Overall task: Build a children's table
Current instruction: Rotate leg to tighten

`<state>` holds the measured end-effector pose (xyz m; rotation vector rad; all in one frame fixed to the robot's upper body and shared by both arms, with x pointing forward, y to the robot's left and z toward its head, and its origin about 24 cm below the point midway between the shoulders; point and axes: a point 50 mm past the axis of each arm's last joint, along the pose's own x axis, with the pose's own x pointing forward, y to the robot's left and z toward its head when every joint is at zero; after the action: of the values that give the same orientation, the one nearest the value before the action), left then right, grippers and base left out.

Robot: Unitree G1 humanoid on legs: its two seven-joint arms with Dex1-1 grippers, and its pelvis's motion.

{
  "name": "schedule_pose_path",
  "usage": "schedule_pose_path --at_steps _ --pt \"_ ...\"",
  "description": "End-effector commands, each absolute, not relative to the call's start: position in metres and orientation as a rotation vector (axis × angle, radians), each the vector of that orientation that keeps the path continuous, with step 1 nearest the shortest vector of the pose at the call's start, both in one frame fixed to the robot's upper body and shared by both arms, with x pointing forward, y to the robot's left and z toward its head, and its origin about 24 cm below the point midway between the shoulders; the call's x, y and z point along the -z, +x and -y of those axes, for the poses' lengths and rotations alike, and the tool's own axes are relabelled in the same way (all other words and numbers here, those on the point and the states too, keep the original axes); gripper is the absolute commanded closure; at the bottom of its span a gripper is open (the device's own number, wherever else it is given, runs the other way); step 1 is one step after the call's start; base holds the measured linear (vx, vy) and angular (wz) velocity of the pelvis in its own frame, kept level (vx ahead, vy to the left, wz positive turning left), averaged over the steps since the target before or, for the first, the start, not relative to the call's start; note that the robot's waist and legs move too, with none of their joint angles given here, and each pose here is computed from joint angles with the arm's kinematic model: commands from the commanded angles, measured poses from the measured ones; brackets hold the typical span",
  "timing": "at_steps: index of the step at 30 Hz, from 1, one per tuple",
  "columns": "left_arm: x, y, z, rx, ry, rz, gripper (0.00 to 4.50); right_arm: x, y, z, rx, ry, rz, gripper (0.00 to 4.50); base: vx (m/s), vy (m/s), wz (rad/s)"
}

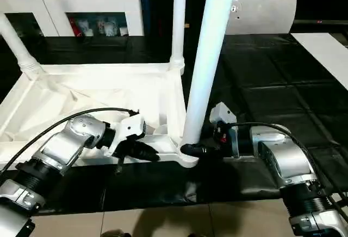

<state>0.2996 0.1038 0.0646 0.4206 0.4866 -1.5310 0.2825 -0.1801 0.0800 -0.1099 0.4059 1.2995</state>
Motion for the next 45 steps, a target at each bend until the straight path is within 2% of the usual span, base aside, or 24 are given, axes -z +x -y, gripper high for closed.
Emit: schedule_pose_path --at_steps 1,6,8,11,12,13,14,16,19,23,24,29,36,38,41,45 --pt "-0.070 0.295 -0.094 1.589 0.412 -0.439 4.50 -0.081 0.278 0.176 -1.346 -0.061 -0.390 2.40 0.000 0.000 0.00" --pt "-0.068 0.297 -0.089 1.531 0.361 -0.438 4.50 -0.072 0.273 0.168 -1.344 -0.032 -0.404 2.49 0.000 0.000 0.00" --pt "-0.069 0.298 -0.085 1.490 0.323 -0.445 4.50 -0.059 0.278 0.161 -1.276 -0.035 -0.417 2.49 0.000 0.000 0.00" --pt "-0.071 0.303 -0.075 1.385 0.268 -0.453 4.50 -0.040 0.300 0.145 -1.031 -0.065 -0.441 2.51 0.000 0.000 0.00" --pt "-0.071 0.305 -0.073 1.353 0.259 -0.456 4.50 -0.036 0.308 0.141 -0.959 -0.049 -0.447 2.51 -0.072 0.007 -0.16" --pt "-0.069 0.311 -0.066 1.268 0.219 -0.469 4.50 -0.027 0.325 0.128 -0.780 0.000 -0.468 2.53 0.000 0.000 0.00" --pt "-0.068 0.314 -0.063 1.225 0.211 -0.472 4.50 -0.024 0.332 0.119 -0.706 0.017 -0.477 2.53 -0.062 0.023 -0.21" --pt "-0.067 0.317 -0.060 1.184 0.208 -0.473 4.50 -0.022 0.336 0.111 -0.643 0.027 -0.484 2.53 -0.051 0.033 -0.18" --pt "-0.070 0.324 -0.048 1.076 0.170 -0.448 4.50 -0.034 0.336 0.112 -0.594 0.019 -0.434 2.53 0.000 0.000 0.00" --pt "-0.073 0.323 -0.046 1.081 0.174 -0.435 4.50 -0.042 0.336 0.109 -0.608 0.025 -0.368 2.53 0.000 0.000 0.00" --pt "-0.073 0.323 -0.045 1.082 0.182 -0.433 4.50 -0.043 0.337 0.108 -0.613 0.037 -0.355 2.00 0.000 0.000 0.00" --pt "-0.071 0.323 -0.053 1.092 0.238 -0.424 4.50 -0.050 0.334 0.117 -0.659 0.035 -0.322 1.58 0.000 0.000 0.00" --pt "-0.068 0.321 -0.067 1.162 0.320 -0.423 4.50 -0.060 0.324 0.143 -0.795 -0.053 -0.304 0.99 0.000 0.000 0.00" --pt "-0.068 0.315 -0.073 1.251 0.341 -0.426 4.50 -0.067 0.319 0.156 -0.872 -0.102 -0.287 0.86 0.000 0.000 0.00" --pt "-0.068 0.312 -0.075 1.296 0.363 -0.424 4.50 -0.070 0.318 0.161 -0.898 -0.120 -0.293 0.56 0.000 0.000 0.00" --pt "-0.066 0.308 -0.086 1.379 0.407 -0.452 4.50 -0.075 0.306 0.171 -1.051 -0.195 -0.329 0.51 0.000 0.000 0.00"
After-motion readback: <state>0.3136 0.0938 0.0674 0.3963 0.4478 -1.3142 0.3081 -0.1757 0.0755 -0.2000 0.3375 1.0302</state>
